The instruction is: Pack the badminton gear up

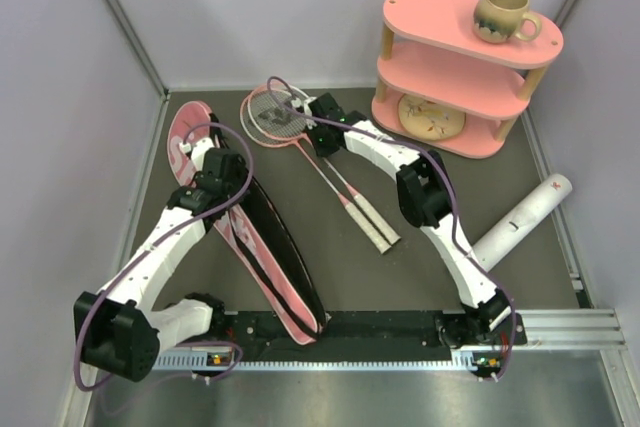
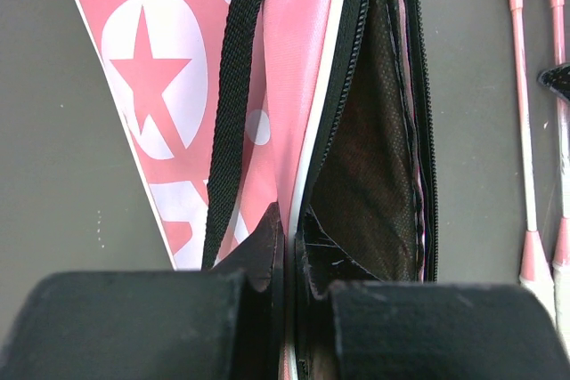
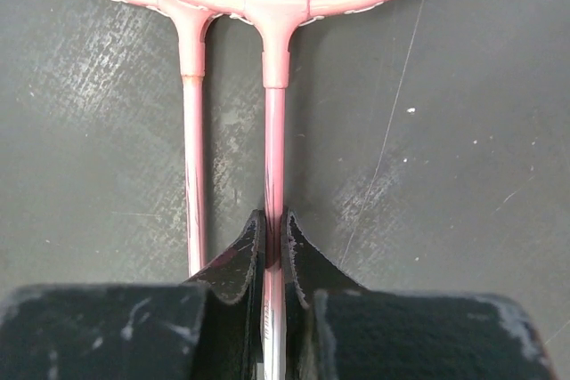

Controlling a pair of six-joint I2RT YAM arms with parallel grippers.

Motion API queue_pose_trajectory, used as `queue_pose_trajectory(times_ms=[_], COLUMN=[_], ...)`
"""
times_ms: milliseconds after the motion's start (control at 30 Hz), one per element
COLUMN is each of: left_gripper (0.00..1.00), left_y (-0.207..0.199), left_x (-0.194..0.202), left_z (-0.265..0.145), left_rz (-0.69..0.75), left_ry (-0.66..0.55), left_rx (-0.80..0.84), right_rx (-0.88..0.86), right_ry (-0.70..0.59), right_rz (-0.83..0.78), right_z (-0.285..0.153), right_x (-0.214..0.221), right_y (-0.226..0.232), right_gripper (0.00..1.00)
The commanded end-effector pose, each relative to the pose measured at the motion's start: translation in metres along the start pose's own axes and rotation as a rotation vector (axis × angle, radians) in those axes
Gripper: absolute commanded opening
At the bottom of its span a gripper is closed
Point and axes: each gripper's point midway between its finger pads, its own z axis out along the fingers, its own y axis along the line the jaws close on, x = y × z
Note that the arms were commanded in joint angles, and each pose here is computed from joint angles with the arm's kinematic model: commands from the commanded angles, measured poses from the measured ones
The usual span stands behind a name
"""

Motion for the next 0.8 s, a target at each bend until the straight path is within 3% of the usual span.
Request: queue_pose_trajectory(times_ms=[0, 100, 133, 167, 233, 367, 433, 467, 567, 600, 633, 767], left_gripper=[0.00, 0.00, 0.00, 0.00, 0.00, 0.00, 0.00, 0.00, 0.00, 0.00, 0.00, 0.00], left_y=[-0.019, -0.026, -0.025, -0.028, -0.031, -0.036, -0.040, -0.038, -0.039, -0.042, -0.041, -0.036], left_x=[-0.015, -0.023, -0.027, -0.032, -0.037, -0.049, -0.062, -0.061, -0.067, -0.074, -0.074, -0.079], left_z=[0.007, 0.011, 0.012, 0.012, 0.012, 0.004, -0.002, -0.004, -0.010, -0.014, -0.017, -0.019], left_rz=[-0.073, -0.105, -0.126, -0.143, -0.165, -0.174, -0.174, -0.176, -0.193, -0.207, -0.214, -0.267], left_ry=[-0.031, -0.042, -0.048, -0.059, -0.065, -0.135, -0.203, -0.222, -0.286, -0.315, -0.328, -0.376], left_rx=[0.084, 0.132, 0.140, 0.172, 0.214, 0.302, 0.344, 0.354, 0.403, 0.426, 0.437, 0.434], right_rx=[-0.029, -0.137, -0.263, -0.318, -0.480, -0.672, -0.815, -0.858, -1.038, -1.106, -1.177, -1.297], right_ry=[-0.165, -0.249, -0.257, -0.232, -0.241, -0.175, -0.257, -0.193, -0.168, -0.229, -0.152, -0.088], right_rz=[-0.036, 0.075, 0.103, 0.195, 0.224, 0.305, 0.283, 0.361, 0.412, 0.361, 0.412, 0.409], right_z=[-0.071, -0.138, -0.158, -0.168, -0.211, -0.257, -0.305, -0.302, -0.339, -0.355, -0.366, -0.389], right_x=[-0.067, -0.096, -0.099, -0.093, -0.094, -0.063, -0.069, -0.048, -0.029, -0.035, -0.016, 0.009], right_y=[0.010, 0.016, 0.032, 0.033, 0.056, 0.088, 0.107, 0.114, 0.137, 0.147, 0.158, 0.191], right_gripper=[0.00, 0.00, 0.00, 0.00, 0.00, 0.00, 0.00, 0.00, 0.00, 0.00, 0.00, 0.00])
